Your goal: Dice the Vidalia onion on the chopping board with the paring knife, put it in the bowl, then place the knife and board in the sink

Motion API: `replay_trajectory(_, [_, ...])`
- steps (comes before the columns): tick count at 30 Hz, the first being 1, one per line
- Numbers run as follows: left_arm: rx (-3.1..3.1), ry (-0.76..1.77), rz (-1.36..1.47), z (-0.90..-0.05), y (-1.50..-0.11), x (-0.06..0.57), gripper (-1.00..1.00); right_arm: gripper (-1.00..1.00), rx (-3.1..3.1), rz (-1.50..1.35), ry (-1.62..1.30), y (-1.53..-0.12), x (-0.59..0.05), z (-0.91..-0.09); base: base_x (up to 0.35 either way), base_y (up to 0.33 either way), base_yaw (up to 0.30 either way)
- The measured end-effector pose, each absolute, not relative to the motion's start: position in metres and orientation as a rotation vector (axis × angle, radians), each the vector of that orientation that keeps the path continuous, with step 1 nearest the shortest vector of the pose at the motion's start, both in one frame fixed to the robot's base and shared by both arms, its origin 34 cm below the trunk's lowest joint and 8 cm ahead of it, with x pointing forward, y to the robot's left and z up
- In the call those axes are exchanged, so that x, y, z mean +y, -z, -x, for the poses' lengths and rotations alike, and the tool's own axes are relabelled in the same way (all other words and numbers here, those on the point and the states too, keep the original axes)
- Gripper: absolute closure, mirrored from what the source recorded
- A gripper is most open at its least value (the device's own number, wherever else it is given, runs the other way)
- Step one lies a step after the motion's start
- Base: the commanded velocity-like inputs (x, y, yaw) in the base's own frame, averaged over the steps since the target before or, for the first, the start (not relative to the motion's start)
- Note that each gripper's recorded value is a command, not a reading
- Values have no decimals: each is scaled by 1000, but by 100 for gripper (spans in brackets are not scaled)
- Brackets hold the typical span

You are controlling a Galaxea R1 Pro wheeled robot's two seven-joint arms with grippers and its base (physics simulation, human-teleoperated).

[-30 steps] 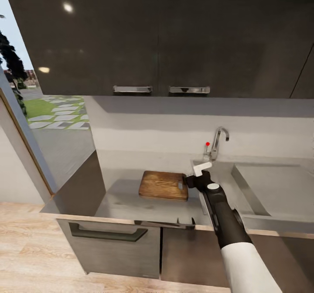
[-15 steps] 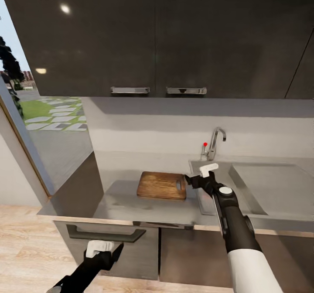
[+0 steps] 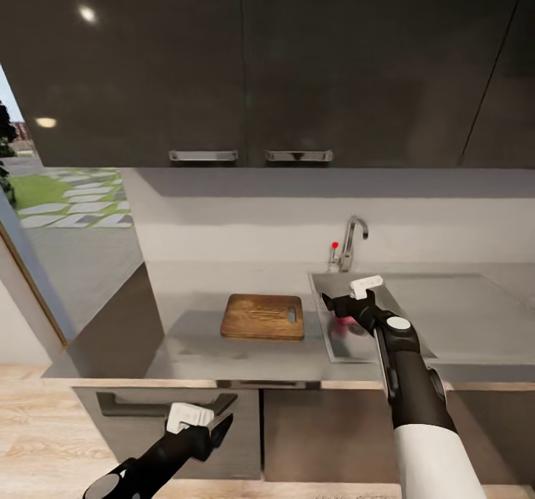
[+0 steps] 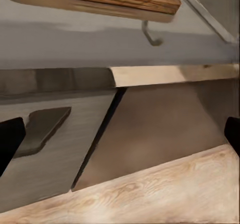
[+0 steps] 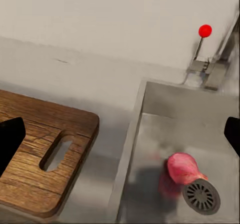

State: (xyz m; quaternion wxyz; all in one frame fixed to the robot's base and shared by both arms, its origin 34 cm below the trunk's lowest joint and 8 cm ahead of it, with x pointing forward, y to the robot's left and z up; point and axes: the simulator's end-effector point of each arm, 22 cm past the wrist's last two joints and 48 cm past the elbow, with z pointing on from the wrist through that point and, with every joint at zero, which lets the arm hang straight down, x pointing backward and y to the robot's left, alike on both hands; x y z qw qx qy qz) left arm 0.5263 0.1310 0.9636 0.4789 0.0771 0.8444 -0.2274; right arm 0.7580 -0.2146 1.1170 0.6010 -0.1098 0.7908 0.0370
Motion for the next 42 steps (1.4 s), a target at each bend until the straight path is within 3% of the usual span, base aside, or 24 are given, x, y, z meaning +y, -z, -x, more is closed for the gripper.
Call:
replay_trajectory(11, [2039,576,-224,-530,-972,117,-100,-100,1831,252,-85,-1119,-215,-758,0,0,-296])
replay_trajectory(25, [1965,536,-264,-616,-1047,127,-100,-100,1831,139,-61,-1120,-256,-755,0,0,-283])
replay_trajectory(42, [1850,559,-302,-698,-1162,105,-100,-100,1790,131,-40,-1139,-263,-755,0,0,-211])
